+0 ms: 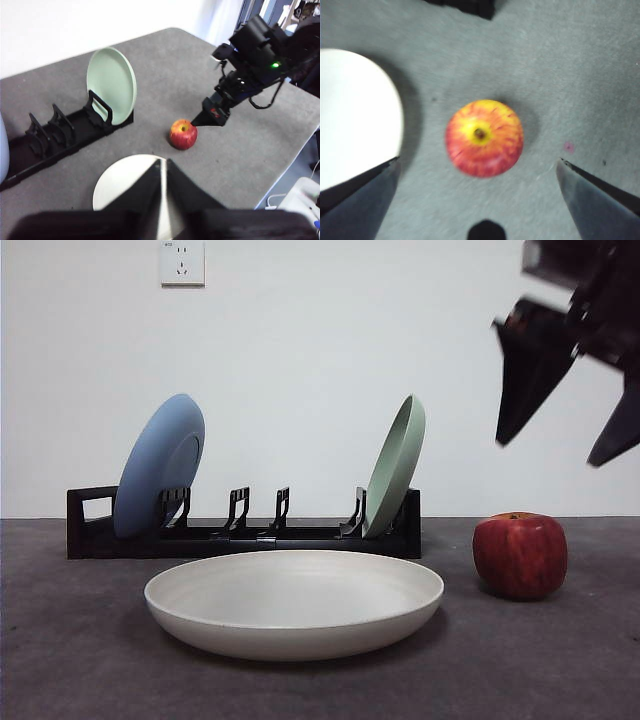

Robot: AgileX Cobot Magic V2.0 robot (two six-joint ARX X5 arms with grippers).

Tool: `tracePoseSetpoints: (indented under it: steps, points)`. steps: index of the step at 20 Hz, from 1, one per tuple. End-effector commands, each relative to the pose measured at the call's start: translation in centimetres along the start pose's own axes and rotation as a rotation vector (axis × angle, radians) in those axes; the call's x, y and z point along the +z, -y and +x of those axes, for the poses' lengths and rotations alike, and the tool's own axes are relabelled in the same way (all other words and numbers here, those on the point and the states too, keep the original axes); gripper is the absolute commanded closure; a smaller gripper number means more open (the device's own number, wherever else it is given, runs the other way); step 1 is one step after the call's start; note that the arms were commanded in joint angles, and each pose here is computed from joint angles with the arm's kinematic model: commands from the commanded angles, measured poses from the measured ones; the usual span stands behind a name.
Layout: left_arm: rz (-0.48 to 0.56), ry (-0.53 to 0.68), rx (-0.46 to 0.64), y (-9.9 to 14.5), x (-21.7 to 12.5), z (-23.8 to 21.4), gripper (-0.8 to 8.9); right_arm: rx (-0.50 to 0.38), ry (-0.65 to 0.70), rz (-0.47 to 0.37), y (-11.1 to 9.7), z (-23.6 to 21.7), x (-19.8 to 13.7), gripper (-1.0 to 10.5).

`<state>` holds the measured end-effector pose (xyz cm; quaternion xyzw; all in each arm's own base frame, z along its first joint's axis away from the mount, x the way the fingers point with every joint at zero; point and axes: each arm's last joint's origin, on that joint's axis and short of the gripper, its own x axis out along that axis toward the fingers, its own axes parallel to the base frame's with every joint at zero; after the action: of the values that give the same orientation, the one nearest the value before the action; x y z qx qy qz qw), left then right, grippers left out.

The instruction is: Take the yellow plate from the plate rack,put the plate on the table,take the apple from the table,put the apple in the plate

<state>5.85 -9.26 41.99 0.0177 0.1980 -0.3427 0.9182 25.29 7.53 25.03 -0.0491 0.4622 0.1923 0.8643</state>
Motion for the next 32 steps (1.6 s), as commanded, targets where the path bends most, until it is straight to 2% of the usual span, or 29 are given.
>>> tracePoseSetpoints:
  steps: [1, 9, 17, 20, 22, 23, 26, 30, 32]
  points:
    - [-0.01, -0.012, -0.027, 0.1, -0.1, 0.0, 8.22, -0.03, -0.024, -0.019, 0.1, 1.4, 0.3, 3.5]
    - [-0.013, -0.017, -0.048, 0.1, -0.1, 0.0, 8.22, -0.019, -0.1, -0.024, 0.3, 5.2, 2.2, 3.4]
    - [-0.012, -0.019, -0.047, 0.1, -0.1, 0.0, 8.22, 0.004, -0.198, -0.03, -0.4, 8.3, 1.4, 3.7]
    - [-0.011, -0.022, -0.046, 0.2, -0.1, 0.1, 8.22, 0.004, -0.203, -0.011, -0.4, 8.3, 1.3, 6.2]
    - [-0.009, -0.026, -0.045, 0.2, -0.1, 0.1, 8.22, 0.002, -0.211, -0.002, -0.4, 8.3, 1.3, 6.4]
    - [-0.009, -0.026, -0.045, 0.2, -0.1, 0.1, 8.22, -0.002, -0.218, 0.004, -0.4, 8.3, 1.2, 6.9]
    - [-0.009, -0.028, -0.044, 0.2, -0.1, 0.2, 8.22, -0.01, -0.225, 0.003, -0.4, 8.2, 1.1, 9.4]
    - [-0.008, -0.031, -0.043, 0.2, -0.1, 0.2, 8.22, -0.009, -0.19, -0.003, -0.5, 7.5, 1.9, 9.6]
    - [-0.004, -0.042, -0.041, 0.2, -0.2, 0.2, 8.22, -0.002, -0.118, -0.019, -1.1, 5.8, 3.3, 9.6]
